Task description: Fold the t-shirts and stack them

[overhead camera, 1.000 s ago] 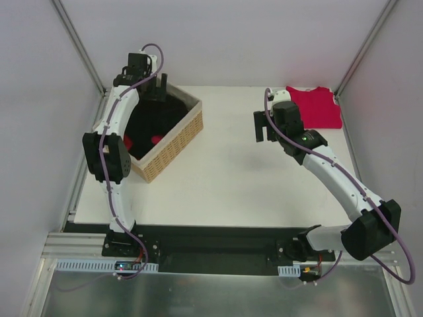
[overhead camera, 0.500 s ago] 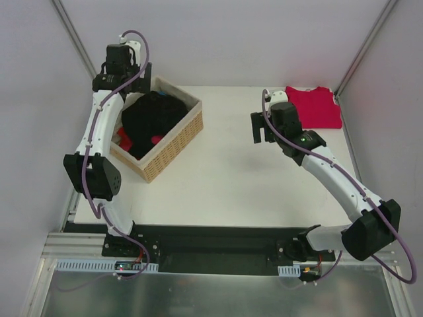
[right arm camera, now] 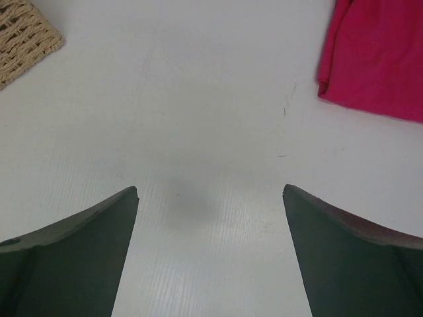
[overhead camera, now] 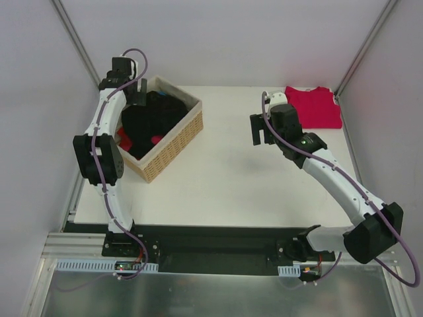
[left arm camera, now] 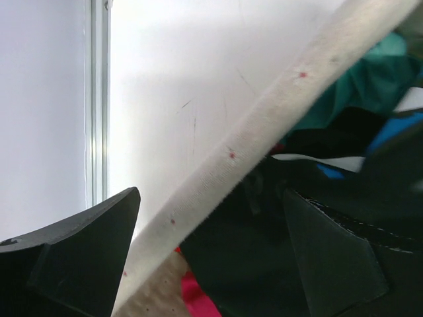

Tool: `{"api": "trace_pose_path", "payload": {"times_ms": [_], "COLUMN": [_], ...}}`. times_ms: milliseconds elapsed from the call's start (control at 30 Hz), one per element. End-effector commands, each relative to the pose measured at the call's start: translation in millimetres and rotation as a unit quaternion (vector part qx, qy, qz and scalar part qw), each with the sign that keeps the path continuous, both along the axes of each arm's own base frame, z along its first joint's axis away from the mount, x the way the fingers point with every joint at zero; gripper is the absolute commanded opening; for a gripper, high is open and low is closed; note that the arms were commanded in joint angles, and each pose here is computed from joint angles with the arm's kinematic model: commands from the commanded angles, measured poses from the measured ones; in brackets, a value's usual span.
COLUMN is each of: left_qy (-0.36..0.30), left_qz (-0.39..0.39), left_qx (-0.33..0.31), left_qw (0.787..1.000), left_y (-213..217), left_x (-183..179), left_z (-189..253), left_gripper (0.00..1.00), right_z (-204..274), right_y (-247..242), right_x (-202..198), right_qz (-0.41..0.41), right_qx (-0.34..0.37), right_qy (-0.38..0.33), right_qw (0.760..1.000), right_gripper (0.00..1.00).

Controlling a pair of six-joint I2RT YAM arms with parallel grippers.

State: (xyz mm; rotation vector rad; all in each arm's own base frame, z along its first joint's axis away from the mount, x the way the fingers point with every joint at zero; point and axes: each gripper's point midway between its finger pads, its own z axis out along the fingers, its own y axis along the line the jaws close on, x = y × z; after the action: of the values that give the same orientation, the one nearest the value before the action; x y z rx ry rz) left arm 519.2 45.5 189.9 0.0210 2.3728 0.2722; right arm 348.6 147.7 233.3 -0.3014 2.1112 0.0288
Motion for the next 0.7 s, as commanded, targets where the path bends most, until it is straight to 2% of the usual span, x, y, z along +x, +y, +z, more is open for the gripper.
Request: {"api": "trace_pose_path", "payload": {"times_ms": [0,100,167,200,300,333,367,400,667], "left_qy": [0.009,0.013,0.011,0.01,0.007,0.009,0.009,0.008,0.02], "left_qz": [0.035,0.051,0.057,0.065,0.07,0.074,0.073,0.076,0.089], "left_qx": [-0.009,-0.028,-0.04,-0.042,-0.056,-0.059,-0.06,-0.062,-0.063], "left_qw": [0.999,0.998,0.998,0.997,0.996,0.996,0.996,0.995,0.994], "left_y": [24.7,37.6,41.9,48.3,51.2,54.1,53.5,54.6,58.6], "left_x": [2.8,1.3,0.8,-0.3,-0.7,-1.7,-2.3,-2.5,-24.9], "left_z": [-11.6,-18.4,-19.2,-19.3,-19.0,-20.6,-20.3,-20.7,-23.5], "left_gripper": [0.9,0.86,0.8,0.66,0.36,0.18,0.06,0.0,0.0], "right_z": [18.6,19.2,19.4,19.0,16.5,15.5,14.6,13.8,14.6], "right_y": [1.4,1.9,2.8,3.7,5.7,5.8,7.2,7.4,11.7], "right_x": [-6.4,-9.0,-10.4,-10.7,-10.7,-10.3,-10.1,-10.2,-10.0], "right_qz": [0.006,0.008,0.01,0.011,0.013,0.011,0.013,0.014,0.019], "right_qx": [0.014,0.015,0.017,0.018,0.019,0.019,0.019,0.019,0.024], "right_qy": [-0.026,-0.026,-0.026,-0.026,-0.023,-0.022,-0.021,-0.019,-0.021], "right_qw": [1.0,1.0,0.999,0.999,0.999,1.0,1.0,1.0,0.999], "right_gripper": [0.96,0.96,0.96,0.96,0.96,0.96,0.96,0.96,0.96]}}
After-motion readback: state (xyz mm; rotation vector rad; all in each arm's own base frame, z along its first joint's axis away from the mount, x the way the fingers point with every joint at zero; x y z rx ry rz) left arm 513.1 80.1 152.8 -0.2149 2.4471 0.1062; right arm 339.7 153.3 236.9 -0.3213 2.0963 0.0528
